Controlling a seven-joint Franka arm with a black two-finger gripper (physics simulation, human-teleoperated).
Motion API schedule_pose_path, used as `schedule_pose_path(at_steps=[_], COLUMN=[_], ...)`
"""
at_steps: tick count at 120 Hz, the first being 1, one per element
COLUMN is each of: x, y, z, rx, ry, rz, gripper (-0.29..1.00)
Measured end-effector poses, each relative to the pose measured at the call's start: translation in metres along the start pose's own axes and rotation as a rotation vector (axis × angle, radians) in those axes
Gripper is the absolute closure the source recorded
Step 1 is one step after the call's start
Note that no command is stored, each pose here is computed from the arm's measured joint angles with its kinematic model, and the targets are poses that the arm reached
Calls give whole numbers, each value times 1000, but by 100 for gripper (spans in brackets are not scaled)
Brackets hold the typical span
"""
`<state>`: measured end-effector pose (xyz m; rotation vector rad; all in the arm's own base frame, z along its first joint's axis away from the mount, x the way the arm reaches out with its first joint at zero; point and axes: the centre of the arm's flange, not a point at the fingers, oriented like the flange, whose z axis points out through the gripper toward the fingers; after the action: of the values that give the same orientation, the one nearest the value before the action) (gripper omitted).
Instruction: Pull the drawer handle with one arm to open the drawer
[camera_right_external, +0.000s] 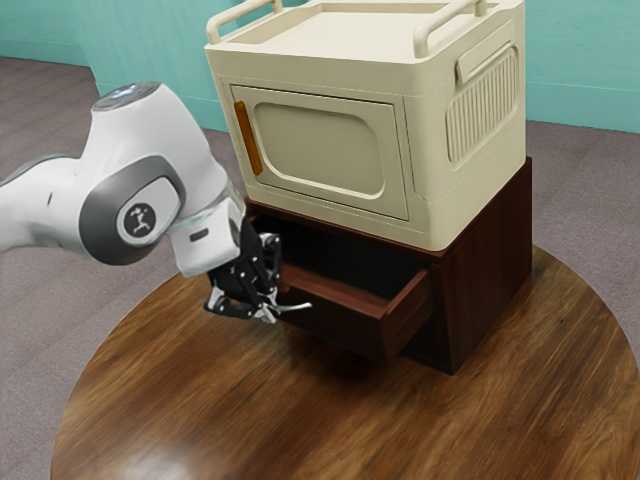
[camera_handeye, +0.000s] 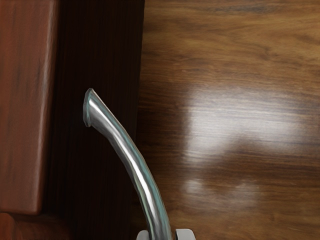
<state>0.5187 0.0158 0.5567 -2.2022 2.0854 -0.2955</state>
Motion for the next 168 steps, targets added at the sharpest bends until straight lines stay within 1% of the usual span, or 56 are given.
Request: schedule_pose_path(at_steps=[13,65,86,106,110,117,129,144,158,168], x=[0,-5,-5,-7,-7,-8,-4,-1,-2,1], y=[7,41,55,66,68,71,75,83,82,63], z=[-1,-12,-16,-21,-22,-25,-39,-82,-130,-150], rx=[0,-2,2,8,8,13,40,118,188,188], ry=[-3,-8,-19,-21,-21,-22,-19,-13,-10,-8], rz=[-2,-17,-16,-22,-23,-25,-17,-12,-20,-30], gripper=[74,68,69,67,62,63,46,26,15,10])
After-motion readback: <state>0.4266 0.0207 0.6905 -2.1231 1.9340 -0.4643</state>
